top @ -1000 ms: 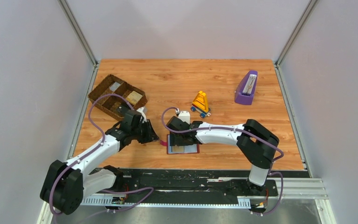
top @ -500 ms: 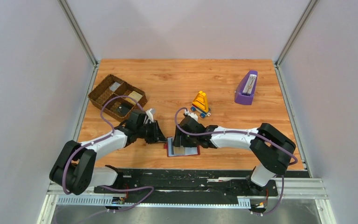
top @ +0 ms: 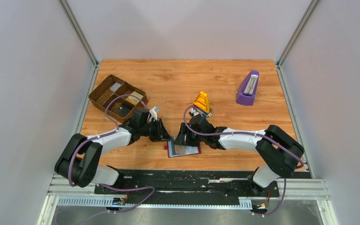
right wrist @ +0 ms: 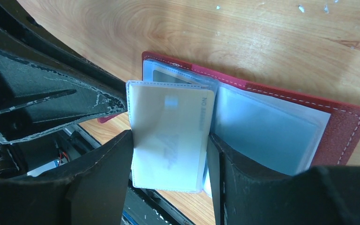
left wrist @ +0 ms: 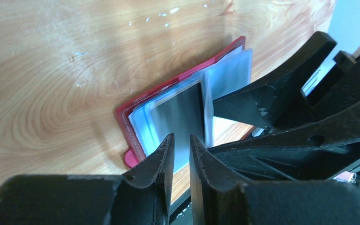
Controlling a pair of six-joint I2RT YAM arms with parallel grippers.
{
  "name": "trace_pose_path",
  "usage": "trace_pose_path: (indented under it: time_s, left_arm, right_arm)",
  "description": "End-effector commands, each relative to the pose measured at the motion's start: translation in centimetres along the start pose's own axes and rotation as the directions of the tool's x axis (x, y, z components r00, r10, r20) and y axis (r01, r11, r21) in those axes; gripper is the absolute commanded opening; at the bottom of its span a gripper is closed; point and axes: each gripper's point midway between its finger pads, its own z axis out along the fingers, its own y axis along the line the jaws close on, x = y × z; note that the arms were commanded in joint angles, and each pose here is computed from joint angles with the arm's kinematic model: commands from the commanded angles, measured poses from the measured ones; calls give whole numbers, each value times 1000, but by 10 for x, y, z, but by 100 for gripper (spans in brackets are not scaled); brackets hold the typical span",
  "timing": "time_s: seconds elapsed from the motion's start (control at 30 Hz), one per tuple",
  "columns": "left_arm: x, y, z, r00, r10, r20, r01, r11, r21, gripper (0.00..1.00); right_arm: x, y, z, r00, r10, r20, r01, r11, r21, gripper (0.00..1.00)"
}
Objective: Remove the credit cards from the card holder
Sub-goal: Remove the credit card from the card holder.
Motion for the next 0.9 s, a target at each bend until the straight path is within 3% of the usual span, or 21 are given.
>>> trace_pose_path:
  time_s: [0.0,0.27,0.4,0.6,0.87]
  left_arm:
    - [-18,-19,4,999,43,29,-45,998,48,26]
    - [-3,-22,21,998,19,-63,-14,996,87,24]
    - [4,-33,25,995,31,-98,-18,992,126,24]
    - [11,-44,27,992,42,-117,-23,987,158,24]
    - [11,-64,26,992,67,-103,-44,977,207,24]
  right_arm:
    - [-17,25,-8,999,14,51,-8,993,-122,47]
    - [-18,25,-9,999,23,39,-17,990,-142,48]
    - [-17,24,-9,999,27,32,-22,990,-136,55]
    - [-19,14,-10,999,29,38,-26,998,-63,65]
    - [-27,10,-30,997,9,83,-7,1000,-21,66]
